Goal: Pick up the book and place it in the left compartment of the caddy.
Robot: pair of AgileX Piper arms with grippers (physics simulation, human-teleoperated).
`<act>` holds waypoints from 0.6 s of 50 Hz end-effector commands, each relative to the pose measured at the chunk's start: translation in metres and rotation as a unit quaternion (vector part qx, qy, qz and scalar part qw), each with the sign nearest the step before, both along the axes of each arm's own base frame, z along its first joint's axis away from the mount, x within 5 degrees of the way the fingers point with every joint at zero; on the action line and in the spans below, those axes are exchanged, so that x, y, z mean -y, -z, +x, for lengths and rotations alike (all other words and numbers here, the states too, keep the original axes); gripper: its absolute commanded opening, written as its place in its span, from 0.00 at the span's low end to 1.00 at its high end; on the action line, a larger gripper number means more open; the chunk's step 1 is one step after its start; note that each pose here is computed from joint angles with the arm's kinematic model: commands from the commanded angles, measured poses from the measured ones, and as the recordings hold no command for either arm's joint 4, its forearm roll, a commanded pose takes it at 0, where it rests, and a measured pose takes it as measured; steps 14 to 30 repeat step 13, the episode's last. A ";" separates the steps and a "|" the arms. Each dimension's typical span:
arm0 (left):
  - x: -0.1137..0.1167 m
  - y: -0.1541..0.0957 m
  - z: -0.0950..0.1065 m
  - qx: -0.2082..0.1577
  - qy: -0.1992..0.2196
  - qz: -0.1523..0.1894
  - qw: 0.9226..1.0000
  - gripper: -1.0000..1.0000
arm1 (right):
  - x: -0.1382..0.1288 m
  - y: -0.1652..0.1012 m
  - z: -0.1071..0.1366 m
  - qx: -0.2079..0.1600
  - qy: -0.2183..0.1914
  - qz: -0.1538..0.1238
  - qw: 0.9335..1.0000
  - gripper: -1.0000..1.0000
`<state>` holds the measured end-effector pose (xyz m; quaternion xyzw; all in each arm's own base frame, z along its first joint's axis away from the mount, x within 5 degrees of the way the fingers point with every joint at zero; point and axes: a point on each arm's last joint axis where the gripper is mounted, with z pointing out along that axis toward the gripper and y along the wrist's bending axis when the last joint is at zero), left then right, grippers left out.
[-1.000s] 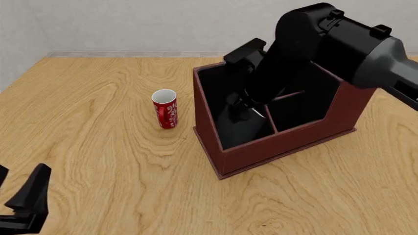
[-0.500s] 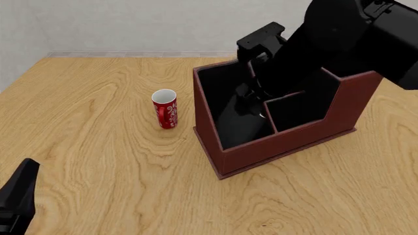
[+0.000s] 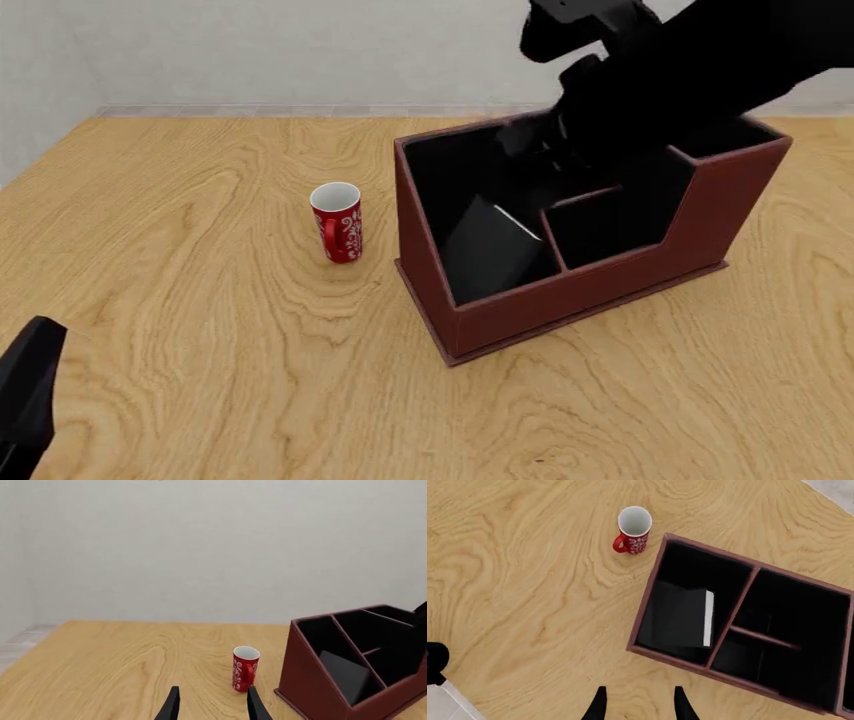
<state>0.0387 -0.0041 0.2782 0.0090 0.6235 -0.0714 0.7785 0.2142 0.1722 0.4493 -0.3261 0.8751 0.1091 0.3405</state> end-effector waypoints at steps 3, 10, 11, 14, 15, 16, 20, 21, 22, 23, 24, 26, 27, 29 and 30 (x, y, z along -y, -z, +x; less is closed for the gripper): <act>0.001 -0.007 -0.003 0.004 0.012 0.008 1.000 1.00 | 0.022 -0.029 -0.040 0.039 -0.022 0.032 0.998 1.00; 0.001 -0.008 -0.004 0.005 0.014 0.013 1.000 1.00 | 0.032 -0.037 -0.054 0.052 -0.024 0.047 0.997 1.00; 0.001 -0.009 -0.004 0.005 0.015 0.014 1.000 1.00 | 0.034 -0.037 -0.057 0.052 -0.024 0.049 0.997 1.00; 0.001 -0.010 -0.004 0.005 0.016 0.016 1.000 1.00 | 0.038 -0.039 -0.062 0.056 -0.021 0.054 0.997 1.00; 0.001 -0.010 -0.004 0.005 0.016 0.016 1.000 1.00 | 0.038 -0.039 -0.062 0.056 -0.021 0.054 0.997 1.00; 0.001 -0.010 -0.004 0.005 0.016 0.016 1.000 1.00 | 0.038 -0.039 -0.062 0.056 -0.021 0.054 0.997 1.00; 0.001 -0.010 -0.004 0.005 0.016 0.016 1.000 1.00 | 0.038 -0.039 -0.062 0.056 -0.021 0.054 0.997 1.00; 0.001 -0.010 -0.004 0.005 0.016 0.016 1.000 1.00 | 0.038 -0.039 -0.062 0.056 -0.021 0.054 0.997 1.00; 0.001 -0.010 -0.004 0.005 0.016 0.016 1.000 1.00 | 0.038 -0.039 -0.062 0.056 -0.021 0.054 0.997 1.00; 0.001 -0.010 -0.004 0.005 0.016 0.016 1.000 1.00 | 0.038 -0.039 -0.062 0.056 -0.021 0.054 0.997 1.00; 0.001 -0.010 -0.004 0.005 0.016 0.016 1.000 1.00 | 0.038 -0.039 -0.062 0.056 -0.021 0.054 0.997 1.00; 0.001 -0.010 -0.004 0.005 0.016 0.016 1.000 1.00 | 0.038 -0.039 -0.062 0.056 -0.021 0.054 0.997 1.00; 0.001 -0.010 -0.004 0.005 0.016 0.016 1.000 1.00 | 0.038 -0.039 -0.062 0.056 -0.021 0.054 0.997 1.00; 0.001 -0.010 -0.004 0.005 0.016 0.016 1.000 1.00 | 0.038 -0.039 -0.062 0.056 -0.021 0.054 0.997 1.00; 0.001 -0.010 -0.004 0.005 0.016 0.016 1.000 1.00 | 0.038 -0.039 -0.062 0.056 -0.021 0.054 0.997 1.00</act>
